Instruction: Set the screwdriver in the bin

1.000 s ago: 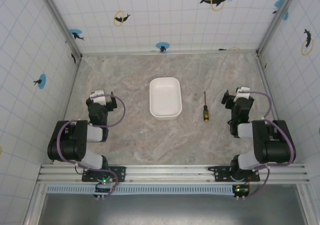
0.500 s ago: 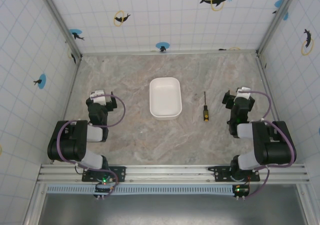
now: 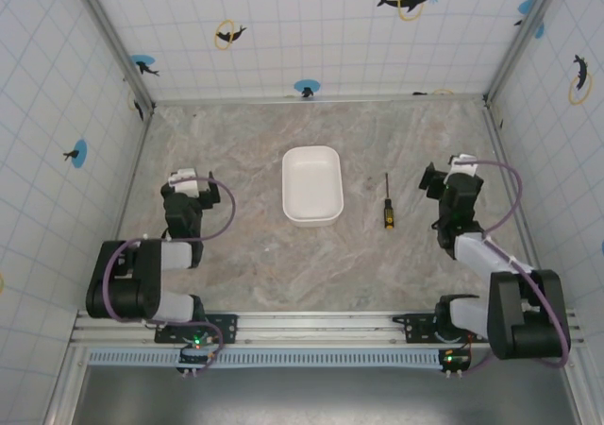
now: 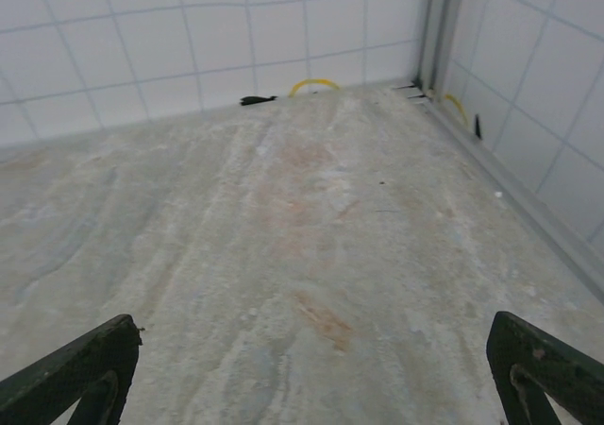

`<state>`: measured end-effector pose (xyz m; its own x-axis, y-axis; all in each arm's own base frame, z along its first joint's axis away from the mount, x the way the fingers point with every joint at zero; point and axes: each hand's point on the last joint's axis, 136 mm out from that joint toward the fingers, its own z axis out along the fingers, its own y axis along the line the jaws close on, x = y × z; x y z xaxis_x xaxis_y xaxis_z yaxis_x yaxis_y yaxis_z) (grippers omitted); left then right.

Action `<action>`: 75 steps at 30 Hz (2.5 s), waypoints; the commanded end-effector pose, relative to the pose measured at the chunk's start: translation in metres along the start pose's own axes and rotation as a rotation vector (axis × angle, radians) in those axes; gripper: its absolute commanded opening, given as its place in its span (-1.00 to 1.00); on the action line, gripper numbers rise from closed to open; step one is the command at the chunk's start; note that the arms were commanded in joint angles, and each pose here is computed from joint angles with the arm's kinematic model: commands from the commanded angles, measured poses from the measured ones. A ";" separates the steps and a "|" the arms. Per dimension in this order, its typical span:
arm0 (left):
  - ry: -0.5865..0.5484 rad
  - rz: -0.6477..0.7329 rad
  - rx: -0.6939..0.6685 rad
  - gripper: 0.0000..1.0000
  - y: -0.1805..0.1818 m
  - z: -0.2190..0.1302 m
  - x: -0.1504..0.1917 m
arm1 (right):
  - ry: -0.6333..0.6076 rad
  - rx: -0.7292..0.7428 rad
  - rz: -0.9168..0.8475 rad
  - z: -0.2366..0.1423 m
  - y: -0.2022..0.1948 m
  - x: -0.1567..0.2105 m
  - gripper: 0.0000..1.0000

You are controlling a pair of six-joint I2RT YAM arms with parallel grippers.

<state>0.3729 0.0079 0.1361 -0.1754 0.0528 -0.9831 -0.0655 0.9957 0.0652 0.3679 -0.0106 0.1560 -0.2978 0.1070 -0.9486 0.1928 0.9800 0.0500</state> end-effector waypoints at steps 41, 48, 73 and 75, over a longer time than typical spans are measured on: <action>0.481 -0.360 0.831 0.95 -0.185 -0.088 0.041 | 0.806 -0.185 -0.062 -0.031 0.116 0.139 0.35; 0.497 -0.353 0.838 0.95 -0.189 -0.090 0.044 | 0.849 -0.164 -0.103 -0.027 0.114 0.153 0.17; 0.510 -0.339 0.868 0.95 -0.191 -0.098 0.044 | 0.869 -0.214 -0.036 -0.033 0.124 0.148 -1.00; 0.508 -0.338 0.865 0.95 -0.190 -0.099 0.043 | 0.839 -0.232 0.016 -0.034 0.128 0.135 -1.00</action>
<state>0.2823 -0.1827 0.0891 -0.6953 -0.0833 -0.7138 0.4722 0.6958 -0.5412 0.3141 0.1247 0.0197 -0.9245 0.0613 -0.3761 0.0168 0.9926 0.1203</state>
